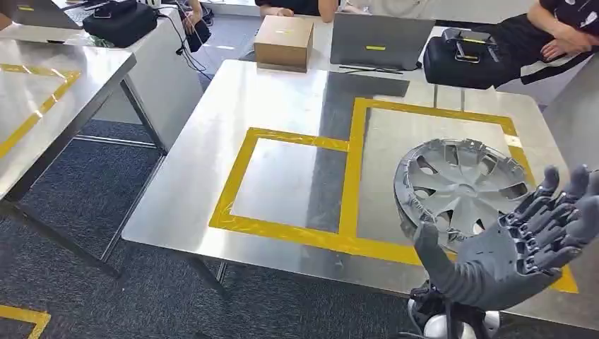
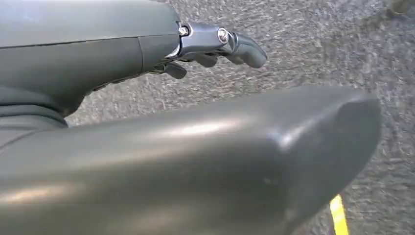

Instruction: Take the parts from the cabinet and place them on the table.

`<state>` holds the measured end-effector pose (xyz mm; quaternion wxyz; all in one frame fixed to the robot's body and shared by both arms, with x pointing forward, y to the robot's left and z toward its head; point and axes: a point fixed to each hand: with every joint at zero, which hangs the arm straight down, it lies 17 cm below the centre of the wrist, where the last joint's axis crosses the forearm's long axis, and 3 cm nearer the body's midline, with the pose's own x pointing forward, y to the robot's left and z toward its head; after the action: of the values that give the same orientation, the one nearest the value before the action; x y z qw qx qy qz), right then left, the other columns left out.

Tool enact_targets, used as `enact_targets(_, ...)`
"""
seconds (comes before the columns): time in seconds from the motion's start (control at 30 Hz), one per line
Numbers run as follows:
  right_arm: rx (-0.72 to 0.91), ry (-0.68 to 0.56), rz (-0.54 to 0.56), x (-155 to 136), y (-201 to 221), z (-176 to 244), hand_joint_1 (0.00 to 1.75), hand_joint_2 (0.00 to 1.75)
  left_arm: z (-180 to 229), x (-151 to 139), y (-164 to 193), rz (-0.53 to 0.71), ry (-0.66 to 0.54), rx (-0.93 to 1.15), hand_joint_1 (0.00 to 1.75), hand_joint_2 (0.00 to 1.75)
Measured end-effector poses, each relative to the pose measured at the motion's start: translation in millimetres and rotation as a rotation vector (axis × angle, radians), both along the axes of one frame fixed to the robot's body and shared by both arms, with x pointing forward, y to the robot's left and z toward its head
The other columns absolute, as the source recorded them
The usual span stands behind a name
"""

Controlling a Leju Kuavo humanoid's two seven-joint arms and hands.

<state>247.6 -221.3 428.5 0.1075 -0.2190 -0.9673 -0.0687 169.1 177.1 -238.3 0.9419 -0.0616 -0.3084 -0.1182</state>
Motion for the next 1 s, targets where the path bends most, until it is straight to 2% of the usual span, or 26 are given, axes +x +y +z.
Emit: enact_targets(1.0,-0.007,0.009,-0.005,1.6,1.1,-2.9,0.00,1.75,4.1,6.1,2.6,0.028,-0.044,-0.005,0.00,0.00)
